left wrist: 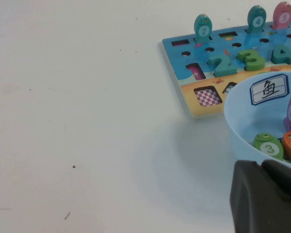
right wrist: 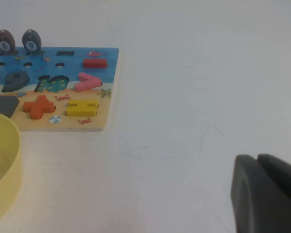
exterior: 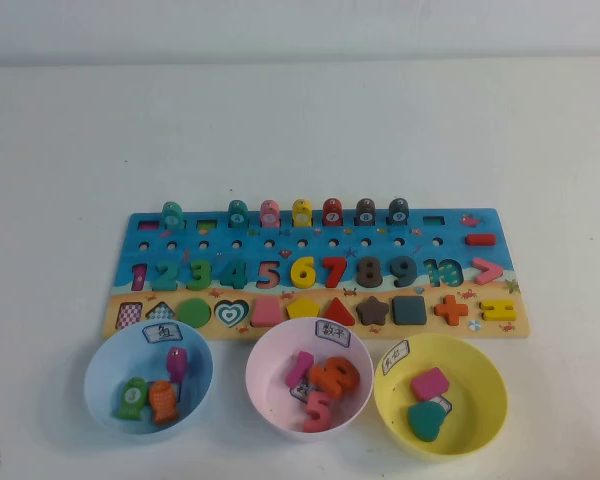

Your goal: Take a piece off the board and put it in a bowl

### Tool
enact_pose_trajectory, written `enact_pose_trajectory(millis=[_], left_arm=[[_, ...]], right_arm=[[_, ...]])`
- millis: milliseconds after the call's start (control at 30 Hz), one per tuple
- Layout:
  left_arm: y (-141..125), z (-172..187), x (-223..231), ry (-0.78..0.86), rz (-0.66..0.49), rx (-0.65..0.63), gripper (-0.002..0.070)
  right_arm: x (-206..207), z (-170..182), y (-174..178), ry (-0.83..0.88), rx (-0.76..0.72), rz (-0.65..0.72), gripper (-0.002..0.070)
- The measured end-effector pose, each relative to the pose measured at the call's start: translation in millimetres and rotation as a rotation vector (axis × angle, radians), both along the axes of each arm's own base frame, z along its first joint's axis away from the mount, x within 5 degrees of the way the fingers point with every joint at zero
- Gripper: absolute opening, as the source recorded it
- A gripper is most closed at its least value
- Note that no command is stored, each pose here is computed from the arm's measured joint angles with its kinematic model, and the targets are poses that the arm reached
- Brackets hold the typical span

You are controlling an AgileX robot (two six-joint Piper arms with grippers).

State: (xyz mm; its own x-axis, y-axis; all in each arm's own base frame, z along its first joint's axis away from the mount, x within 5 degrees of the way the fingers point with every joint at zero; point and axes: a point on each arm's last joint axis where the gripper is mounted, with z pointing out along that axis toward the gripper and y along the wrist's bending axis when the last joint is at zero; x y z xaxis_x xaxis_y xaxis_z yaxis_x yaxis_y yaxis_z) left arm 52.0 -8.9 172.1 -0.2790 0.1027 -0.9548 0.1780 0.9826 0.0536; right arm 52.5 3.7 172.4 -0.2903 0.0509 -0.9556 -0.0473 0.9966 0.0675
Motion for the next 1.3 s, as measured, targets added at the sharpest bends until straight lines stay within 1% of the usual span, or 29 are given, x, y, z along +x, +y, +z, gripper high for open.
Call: enact_pose_trajectory(millis=[333, 433, 533, 667, 733, 800, 833, 900, 1100, 1233, 1300], left_arm=[[0.0, 0.0, 0.0, 0.000, 0.000, 0.000, -0.0004], [0.0, 0.0, 0.0, 0.000, 0.000, 0.000, -0.0004], [0.0, 0.0, 0.0, 0.000, 0.000, 0.000, -0.0004], [0.0, 0.0, 0.0, 0.000, 0.000, 0.000, -0.0004], [0.0, 0.0, 0.0, 0.000, 0.000, 0.000, -0.0004], [0.0, 0.0, 0.0, 0.000, 0.000, 0.000, -0.0004], [0.0, 0.0, 0.0, 0.000, 0.000, 0.000, -0.0004], [0.0, 0.0, 0.0, 0.000, 0.000, 0.000, -0.0004], [0.0, 0.0, 0.0, 0.000, 0.000, 0.000, -0.0004], [0.0, 0.0, 0.0, 0.000, 0.000, 0.000, -0.0004], [0.0, 0.0, 0.0, 0.000, 0.000, 0.000, -0.0004]], right_arm=[[0.0, 0.0, 0.1, 0.000, 0.003, 0.000, -0.0017], [-0.1, 0.1, 2.2, 0.004, 0.068, 0.005, -0.0017], [-0.6, 1.2, 8.4, 0.016, 0.262, 0.020, -0.0017], [-1.5, 6.6, 18.6, 0.035, 0.618, 0.045, -0.0017], [-2.0, 11.5, 23.2, 0.042, 0.827, 0.058, -0.0017], [-2.2, 15.7, 25.4, 0.044, 0.975, 0.064, -0.0017], [-2.1, 17.3, 25.7, 0.041, 1.026, 0.063, -0.0017], [-2.0, 18.7, 26.0, 0.039, 1.069, 0.063, -0.0017], [-1.9, 19.4, 25.7, 0.034, 1.088, 0.060, -0.0017], [-1.3, 20.4, 24.2, 0.013, 1.085, 0.051, -0.0017], [-1.1, 20.6, 23.8, 0.000, 1.047, 0.057, -0.0017]])
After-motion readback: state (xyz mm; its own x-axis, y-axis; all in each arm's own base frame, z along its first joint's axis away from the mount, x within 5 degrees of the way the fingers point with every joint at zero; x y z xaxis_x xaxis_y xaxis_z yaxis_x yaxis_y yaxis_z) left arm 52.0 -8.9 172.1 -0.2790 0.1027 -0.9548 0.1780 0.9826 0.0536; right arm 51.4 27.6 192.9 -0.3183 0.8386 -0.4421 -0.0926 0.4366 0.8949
